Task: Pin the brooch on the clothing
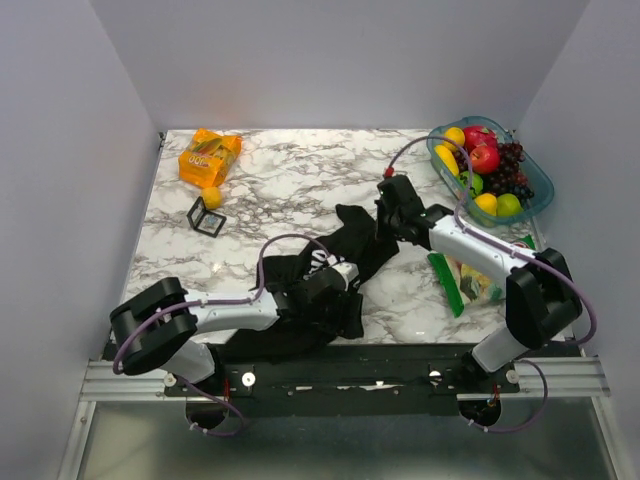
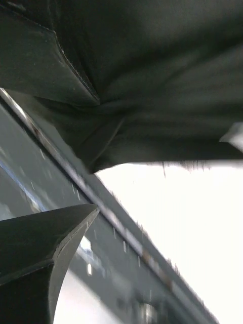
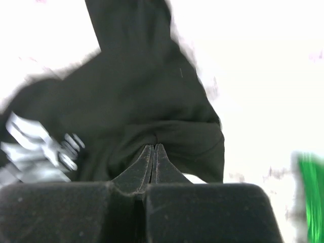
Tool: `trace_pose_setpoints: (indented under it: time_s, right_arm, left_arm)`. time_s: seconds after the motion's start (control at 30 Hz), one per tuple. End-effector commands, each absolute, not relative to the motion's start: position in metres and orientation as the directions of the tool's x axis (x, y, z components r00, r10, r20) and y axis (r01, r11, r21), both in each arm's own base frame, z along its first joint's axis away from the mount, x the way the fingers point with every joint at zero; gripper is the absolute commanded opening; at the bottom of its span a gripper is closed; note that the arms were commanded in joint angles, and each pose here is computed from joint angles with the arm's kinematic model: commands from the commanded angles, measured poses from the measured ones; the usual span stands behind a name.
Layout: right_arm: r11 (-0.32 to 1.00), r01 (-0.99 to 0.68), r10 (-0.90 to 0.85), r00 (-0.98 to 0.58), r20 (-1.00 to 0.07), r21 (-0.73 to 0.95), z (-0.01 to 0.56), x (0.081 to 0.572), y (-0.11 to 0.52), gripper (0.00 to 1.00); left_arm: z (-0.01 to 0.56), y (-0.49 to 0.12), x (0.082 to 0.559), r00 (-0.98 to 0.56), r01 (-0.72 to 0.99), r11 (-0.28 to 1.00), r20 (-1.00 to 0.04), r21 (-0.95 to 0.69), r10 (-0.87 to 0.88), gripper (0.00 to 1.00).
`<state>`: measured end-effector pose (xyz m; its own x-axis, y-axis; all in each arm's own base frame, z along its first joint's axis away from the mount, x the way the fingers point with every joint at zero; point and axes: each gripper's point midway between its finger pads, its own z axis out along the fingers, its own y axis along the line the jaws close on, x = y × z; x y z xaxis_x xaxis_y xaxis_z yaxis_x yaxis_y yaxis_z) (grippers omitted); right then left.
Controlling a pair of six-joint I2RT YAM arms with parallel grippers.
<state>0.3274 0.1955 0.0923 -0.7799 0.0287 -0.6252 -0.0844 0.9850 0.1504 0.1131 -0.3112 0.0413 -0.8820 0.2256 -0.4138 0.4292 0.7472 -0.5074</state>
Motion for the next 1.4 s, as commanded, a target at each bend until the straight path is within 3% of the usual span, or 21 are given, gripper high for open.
trace_pose_setpoints:
  time_s: [0.0,0.03,0.2,0.3,0.33,0.43,0.63,0.77,1.03,1.27,1.37]
  right_arm:
    - [0.976,-0.177,-0.040,-0.724,-0.688,0.130,0.121,0.378,0.214,0.01]
    - [0.974,-0.184,-0.049,-0.735,-0.676,0.130,0.114,0.387,0.218,0.01]
    - [0.953,-0.264,-0.082,-0.696,-0.714,0.148,0.149,0.412,0.240,0.01]
    - [0.951,-0.270,-0.067,-0.657,-0.750,0.151,0.179,0.413,0.235,0.33]
    - [0.954,-0.261,-0.064,-0.663,-0.746,0.150,0.177,0.409,0.228,0.59]
    - [0.958,-0.238,-0.030,-0.639,-0.769,0.161,0.198,0.392,0.211,0.80]
    - [0.968,-0.161,0.023,-0.706,-0.708,0.191,0.165,0.330,0.176,0.85]
    - [0.958,-0.131,0.066,-0.763,-0.643,0.253,0.138,0.292,0.169,0.86]
    - [0.966,-0.030,0.124,-0.819,-0.561,0.258,0.090,0.264,0.154,0.85]
    - [0.973,0.102,0.202,-0.808,-0.554,0.206,0.064,0.249,0.128,0.82]
    - [0.971,0.113,0.211,-0.821,-0.530,0.212,0.057,0.241,0.127,0.81]
  left_arm:
    - [0.077,-0.386,0.117,-0.873,0.442,0.603,-0.473,-0.664,0.120,0.86]
    - [0.102,-0.407,0.127,-0.850,0.477,0.566,-0.516,-0.673,0.103,0.87]
    - [0.153,-0.426,0.171,-0.722,0.597,0.621,-0.678,-0.508,0.138,0.93]
    - [0.188,-0.408,0.194,-0.636,0.631,0.662,-0.759,-0.405,0.142,0.97]
    - [0.187,-0.396,0.204,-0.628,0.623,0.683,-0.764,-0.381,0.147,0.98]
    - [0.170,-0.351,0.214,-0.662,0.562,0.750,-0.733,-0.348,0.157,0.99]
    - [0.103,-0.277,0.207,-0.747,0.457,0.846,-0.634,-0.274,0.198,0.99]
    - [0.076,-0.263,0.201,-0.776,0.411,0.872,-0.605,-0.266,0.181,0.99]
    - [0.038,-0.281,0.193,-0.821,0.328,0.862,-0.568,-0.387,0.058,0.93]
    - [0.042,-0.357,0.128,-0.845,0.449,0.693,-0.520,-0.565,0.123,0.91]
    - [0.057,-0.378,0.122,-0.829,0.492,0.641,-0.541,-0.589,0.140,0.92]
